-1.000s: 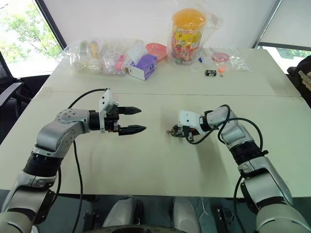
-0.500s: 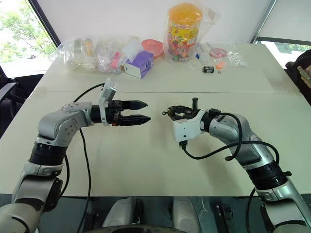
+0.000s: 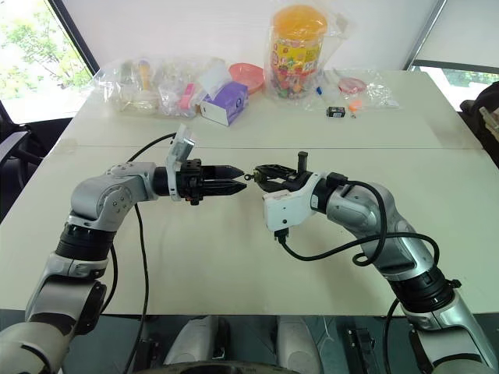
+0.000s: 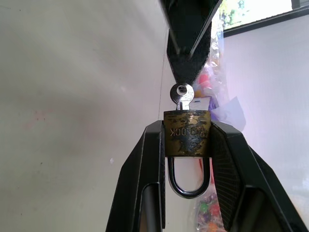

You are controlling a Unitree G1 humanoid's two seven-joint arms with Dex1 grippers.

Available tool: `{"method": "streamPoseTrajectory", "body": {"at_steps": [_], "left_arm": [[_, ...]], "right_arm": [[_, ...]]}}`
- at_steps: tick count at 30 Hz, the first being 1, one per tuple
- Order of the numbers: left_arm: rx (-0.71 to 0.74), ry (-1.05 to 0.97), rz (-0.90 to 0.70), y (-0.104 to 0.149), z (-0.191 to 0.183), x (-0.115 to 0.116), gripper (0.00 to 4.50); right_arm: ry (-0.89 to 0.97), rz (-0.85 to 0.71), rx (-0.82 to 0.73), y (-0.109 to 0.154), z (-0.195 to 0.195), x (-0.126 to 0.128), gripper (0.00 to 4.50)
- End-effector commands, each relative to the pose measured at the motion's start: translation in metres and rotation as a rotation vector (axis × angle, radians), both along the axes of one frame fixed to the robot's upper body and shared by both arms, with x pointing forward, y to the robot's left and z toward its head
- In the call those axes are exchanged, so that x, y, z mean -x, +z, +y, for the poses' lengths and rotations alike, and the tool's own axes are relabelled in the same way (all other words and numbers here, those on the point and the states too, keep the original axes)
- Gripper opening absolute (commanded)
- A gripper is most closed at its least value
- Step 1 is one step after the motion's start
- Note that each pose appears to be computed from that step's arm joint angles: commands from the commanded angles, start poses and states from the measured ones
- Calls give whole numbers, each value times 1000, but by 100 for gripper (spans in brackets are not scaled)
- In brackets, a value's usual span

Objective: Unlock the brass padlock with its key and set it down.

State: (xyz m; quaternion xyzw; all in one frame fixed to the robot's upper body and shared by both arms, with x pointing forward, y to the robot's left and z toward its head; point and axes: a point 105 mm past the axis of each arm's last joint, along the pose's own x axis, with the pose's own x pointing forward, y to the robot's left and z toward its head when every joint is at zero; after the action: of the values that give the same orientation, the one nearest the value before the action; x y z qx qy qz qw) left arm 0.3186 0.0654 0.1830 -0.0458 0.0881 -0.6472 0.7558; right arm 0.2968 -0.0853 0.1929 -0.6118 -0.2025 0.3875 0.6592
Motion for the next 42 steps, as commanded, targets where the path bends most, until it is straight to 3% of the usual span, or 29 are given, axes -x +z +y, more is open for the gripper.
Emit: {"method": "streamPoseTrajectory", "body": {"at_steps": [1, 8, 11, 14, 15, 22, 34, 42], "left_arm": [[15, -8, -52, 12, -5, -1, 254], [33, -8, -48, 16, -8, -1, 254], [36, -6, -49, 17, -8, -1, 167], [33, -6, -51, 17, -7, -1, 19], [30, -7, -52, 16, -8, -1, 3], [-46, -22, -129, 9, -10, 3, 3], [-86, 94, -489, 17, -14, -9, 3], [-193, -4, -746, 10, -18, 5, 3]], "right_arm": [[32, -48, -17, 15, 7, 7, 69], [38, -42, -19, 16, 10, 8, 69], [38, -39, -20, 16, 10, 8, 69], [39, -37, -21, 16, 10, 8, 69], [39, -37, -23, 17, 11, 9, 69], [41, -21, -37, 19, 12, 9, 69], [52, 86, -88, 21, 17, 12, 69], [49, 162, -43, 3, 13, 15, 69]]}}
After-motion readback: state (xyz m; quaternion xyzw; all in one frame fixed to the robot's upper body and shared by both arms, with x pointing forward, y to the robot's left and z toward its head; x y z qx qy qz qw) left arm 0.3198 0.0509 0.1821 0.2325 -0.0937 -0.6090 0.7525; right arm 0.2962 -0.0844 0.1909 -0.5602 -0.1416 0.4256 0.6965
